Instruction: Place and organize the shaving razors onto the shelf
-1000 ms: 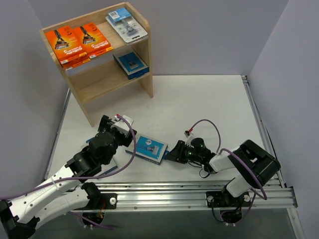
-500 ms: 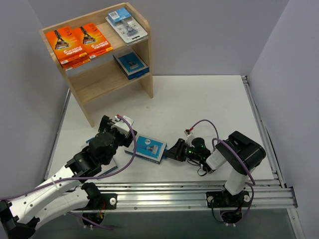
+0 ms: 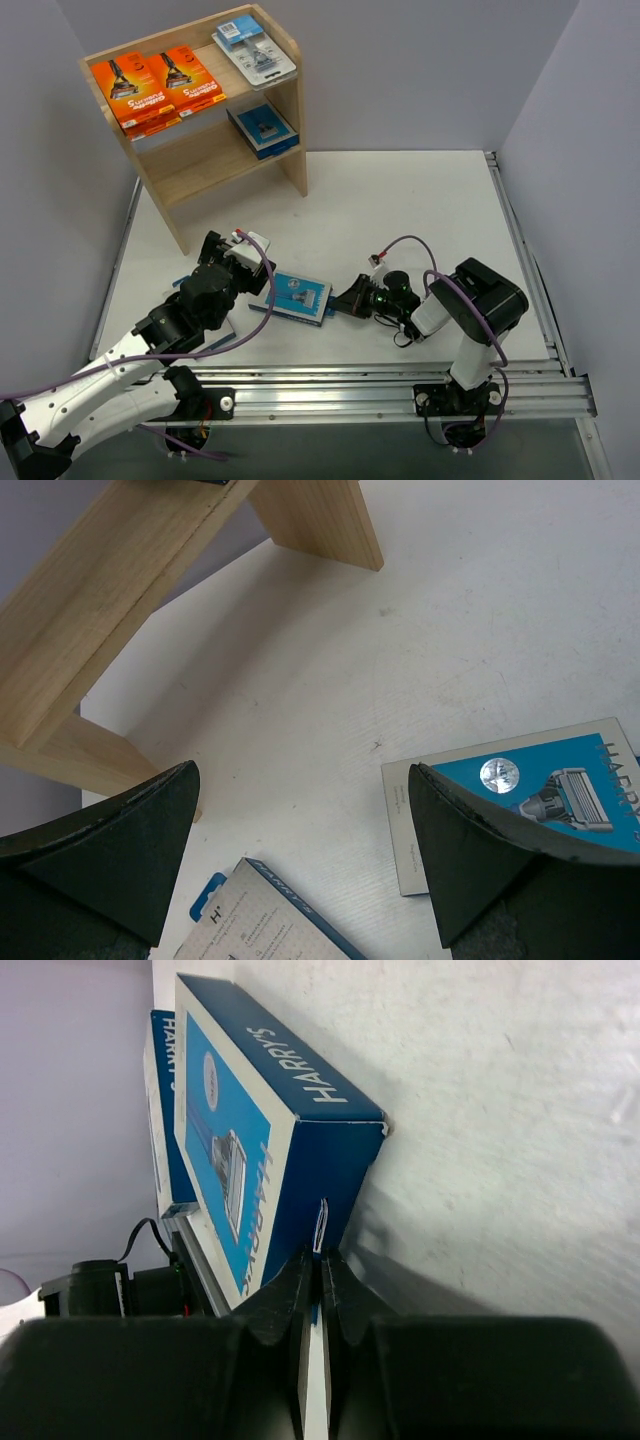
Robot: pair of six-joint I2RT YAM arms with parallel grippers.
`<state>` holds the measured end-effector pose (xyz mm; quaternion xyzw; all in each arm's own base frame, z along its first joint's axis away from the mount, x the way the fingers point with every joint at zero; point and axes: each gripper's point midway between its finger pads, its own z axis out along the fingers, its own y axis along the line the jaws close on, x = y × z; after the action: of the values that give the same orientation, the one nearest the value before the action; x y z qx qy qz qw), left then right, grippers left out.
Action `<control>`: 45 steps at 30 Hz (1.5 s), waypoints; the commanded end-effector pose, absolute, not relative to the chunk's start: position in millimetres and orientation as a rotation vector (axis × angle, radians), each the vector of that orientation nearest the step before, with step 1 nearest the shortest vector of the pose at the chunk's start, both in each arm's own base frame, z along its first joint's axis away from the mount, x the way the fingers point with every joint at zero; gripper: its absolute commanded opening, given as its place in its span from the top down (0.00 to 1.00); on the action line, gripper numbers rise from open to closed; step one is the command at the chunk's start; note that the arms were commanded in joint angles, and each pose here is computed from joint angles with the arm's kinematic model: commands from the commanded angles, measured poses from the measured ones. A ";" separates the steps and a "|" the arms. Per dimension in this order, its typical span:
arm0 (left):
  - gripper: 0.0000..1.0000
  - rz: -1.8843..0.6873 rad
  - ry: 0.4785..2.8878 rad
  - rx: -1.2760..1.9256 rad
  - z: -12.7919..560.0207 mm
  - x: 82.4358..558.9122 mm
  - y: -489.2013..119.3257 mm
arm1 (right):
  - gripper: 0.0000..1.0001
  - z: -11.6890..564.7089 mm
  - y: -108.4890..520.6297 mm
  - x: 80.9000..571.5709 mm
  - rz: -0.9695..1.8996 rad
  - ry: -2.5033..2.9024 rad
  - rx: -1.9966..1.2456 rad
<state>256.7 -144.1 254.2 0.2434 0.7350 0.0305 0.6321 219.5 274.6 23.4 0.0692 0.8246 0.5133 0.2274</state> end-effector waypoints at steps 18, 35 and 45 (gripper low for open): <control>0.05 0.050 1.571 0.433 292.7 250.8 -124.5 | 1.00 85.5 293.3 251.9 1.421 2.142 0.063; 0.06 0.127 1.523 0.301 312.7 243.0 -89.1 | 1.00 139.2 313.9 265.2 1.446 2.068 0.007; 0.06 0.155 1.655 0.259 308.7 252.9 -92.6 | 1.00 199.3 326.8 289.8 1.439 1.964 -0.030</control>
<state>251.1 -98.4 289.1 0.1600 0.7264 0.0822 0.6633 274.8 316.2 133.8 0.0191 0.8017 0.5262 0.2829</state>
